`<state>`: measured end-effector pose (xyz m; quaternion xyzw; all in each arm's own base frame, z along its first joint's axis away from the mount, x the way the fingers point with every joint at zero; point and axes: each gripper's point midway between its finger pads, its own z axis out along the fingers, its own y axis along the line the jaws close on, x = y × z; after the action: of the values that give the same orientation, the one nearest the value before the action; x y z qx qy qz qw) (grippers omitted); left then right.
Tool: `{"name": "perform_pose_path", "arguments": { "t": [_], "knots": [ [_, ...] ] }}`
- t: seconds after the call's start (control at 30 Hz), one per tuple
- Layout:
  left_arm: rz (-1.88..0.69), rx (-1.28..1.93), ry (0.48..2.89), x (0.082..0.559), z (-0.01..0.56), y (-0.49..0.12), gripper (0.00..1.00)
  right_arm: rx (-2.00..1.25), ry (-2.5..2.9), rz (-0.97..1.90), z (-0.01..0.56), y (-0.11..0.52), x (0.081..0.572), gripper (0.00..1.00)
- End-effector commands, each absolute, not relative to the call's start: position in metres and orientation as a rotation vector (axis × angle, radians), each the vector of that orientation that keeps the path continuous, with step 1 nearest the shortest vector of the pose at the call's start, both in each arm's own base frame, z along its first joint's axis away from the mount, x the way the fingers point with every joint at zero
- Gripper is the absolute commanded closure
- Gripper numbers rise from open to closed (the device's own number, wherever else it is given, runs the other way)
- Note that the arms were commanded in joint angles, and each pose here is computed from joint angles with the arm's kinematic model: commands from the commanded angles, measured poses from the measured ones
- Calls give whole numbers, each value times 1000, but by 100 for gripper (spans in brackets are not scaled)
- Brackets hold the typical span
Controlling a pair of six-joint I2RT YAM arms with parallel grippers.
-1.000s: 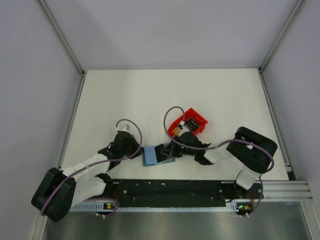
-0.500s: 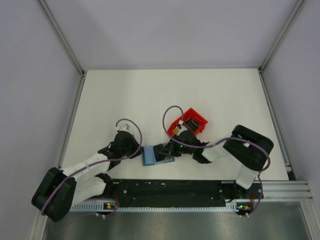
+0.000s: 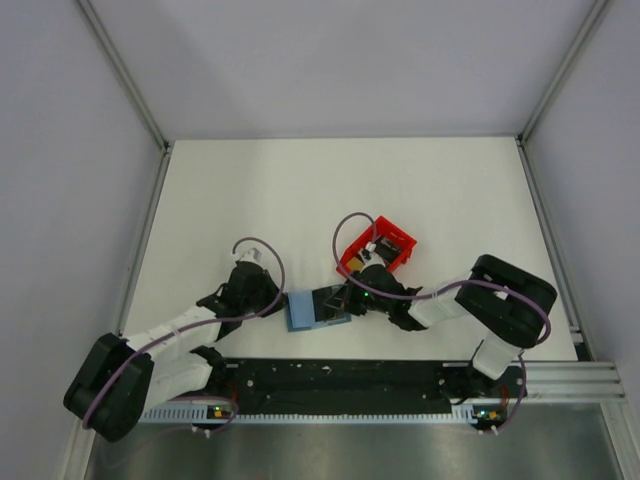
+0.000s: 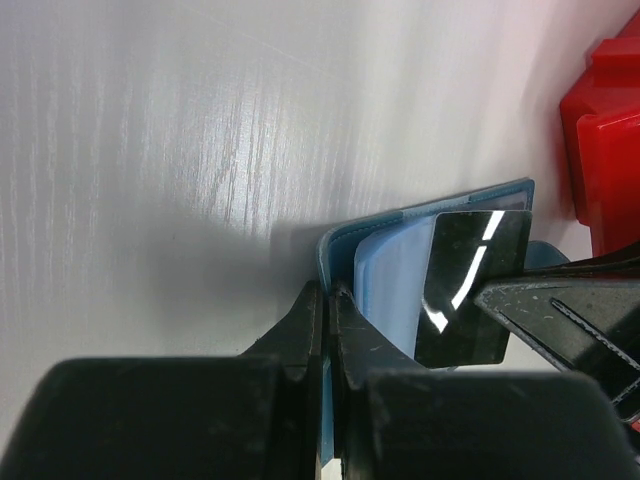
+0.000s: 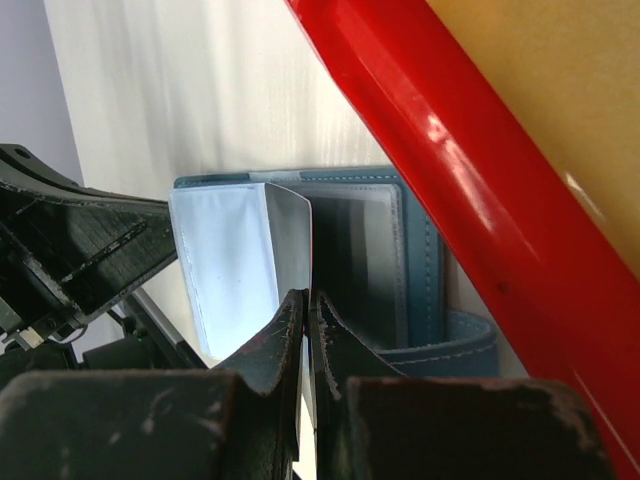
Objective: Put the credit cards into the card holder
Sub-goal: Insert the credit card into the card holder.
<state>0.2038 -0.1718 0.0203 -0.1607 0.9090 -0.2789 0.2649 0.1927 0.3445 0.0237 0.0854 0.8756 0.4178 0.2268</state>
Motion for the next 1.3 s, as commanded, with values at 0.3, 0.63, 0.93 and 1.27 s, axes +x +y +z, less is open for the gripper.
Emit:
{"name": "perform_pose_path", "arguments": {
  "t": [0.3, 0.63, 0.93, 1.27],
  "knots": [
    [-653, -448, 2542, 191, 0, -160, 100, 177, 2511, 1104, 0, 346, 172, 100],
    [-636, -475, 2540, 191, -1, -157, 100, 249, 2578, 1046, -10, 338, 157, 100],
    [-632, -479, 2538, 192, -1, -157, 100, 297, 2536, 995, -7, 325, 159, 100],
    [-642, -463, 2535, 193, 0, -158, 100, 197, 2585, 1100, -9, 351, 151, 100]
  ]
}}
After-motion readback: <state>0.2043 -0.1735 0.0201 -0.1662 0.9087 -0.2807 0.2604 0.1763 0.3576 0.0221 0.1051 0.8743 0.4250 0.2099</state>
